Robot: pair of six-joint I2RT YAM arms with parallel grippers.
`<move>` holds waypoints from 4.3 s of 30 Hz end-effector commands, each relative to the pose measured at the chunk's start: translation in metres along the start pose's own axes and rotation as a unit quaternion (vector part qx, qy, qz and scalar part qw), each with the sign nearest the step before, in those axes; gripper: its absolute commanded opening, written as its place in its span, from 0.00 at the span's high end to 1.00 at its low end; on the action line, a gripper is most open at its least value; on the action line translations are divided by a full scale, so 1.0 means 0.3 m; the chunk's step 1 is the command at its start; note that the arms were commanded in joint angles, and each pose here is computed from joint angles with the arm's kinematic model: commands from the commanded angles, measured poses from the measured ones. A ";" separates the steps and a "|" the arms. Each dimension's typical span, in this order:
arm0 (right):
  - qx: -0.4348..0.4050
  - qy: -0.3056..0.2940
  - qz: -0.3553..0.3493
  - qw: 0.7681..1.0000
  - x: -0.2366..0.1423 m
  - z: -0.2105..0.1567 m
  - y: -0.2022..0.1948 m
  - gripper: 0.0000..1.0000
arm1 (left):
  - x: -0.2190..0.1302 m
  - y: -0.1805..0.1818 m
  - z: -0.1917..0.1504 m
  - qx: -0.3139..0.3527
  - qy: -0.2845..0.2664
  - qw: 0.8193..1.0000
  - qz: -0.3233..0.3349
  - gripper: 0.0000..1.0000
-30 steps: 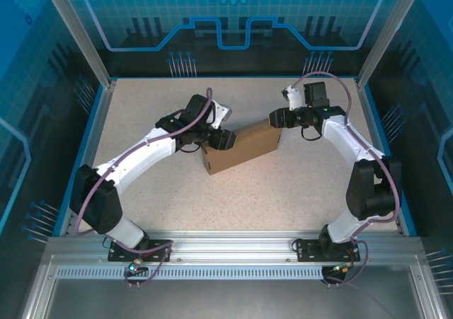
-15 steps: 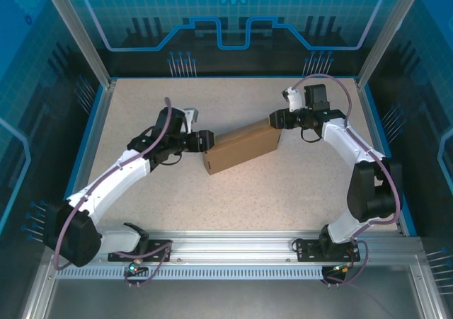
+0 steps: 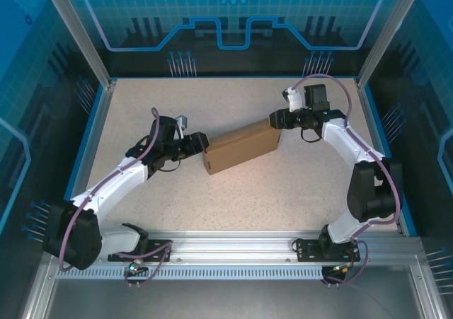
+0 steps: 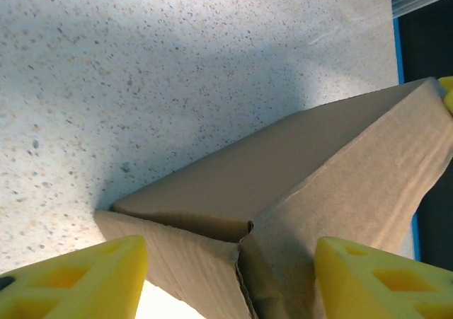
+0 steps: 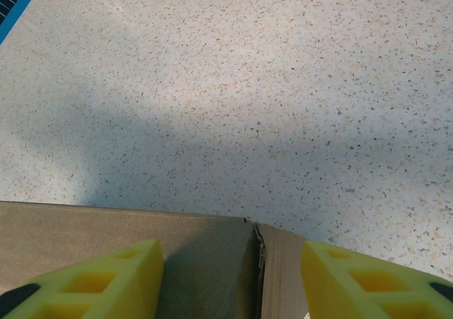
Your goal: Fold the paper box
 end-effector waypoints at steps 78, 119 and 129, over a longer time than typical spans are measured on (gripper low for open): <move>0.116 0.051 0.078 0.989 -0.121 -0.243 -0.042 0.50 | 0.058 0.069 -0.125 0.020 0.045 0.999 -0.004 0.58; 0.120 -0.003 0.208 0.971 -0.109 -0.115 0.105 0.46 | 0.061 -0.064 0.011 -0.003 -0.015 0.997 -0.082 0.63; 0.100 -0.046 0.210 0.972 -0.060 0.022 0.109 0.48 | 0.101 -0.111 0.219 0.037 -0.053 0.996 -0.069 0.63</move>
Point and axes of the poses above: each hand's point on the last joint's axis, 136 mm out from that joint toward the fingers, its own x axis out along the fingers, its own y axis along the line the jaws close on, z = x × y, the point moved 7 cm from there along -x, back along the fingers, and after that the axes turned 9 degrees about x, right-handed, at the moved point
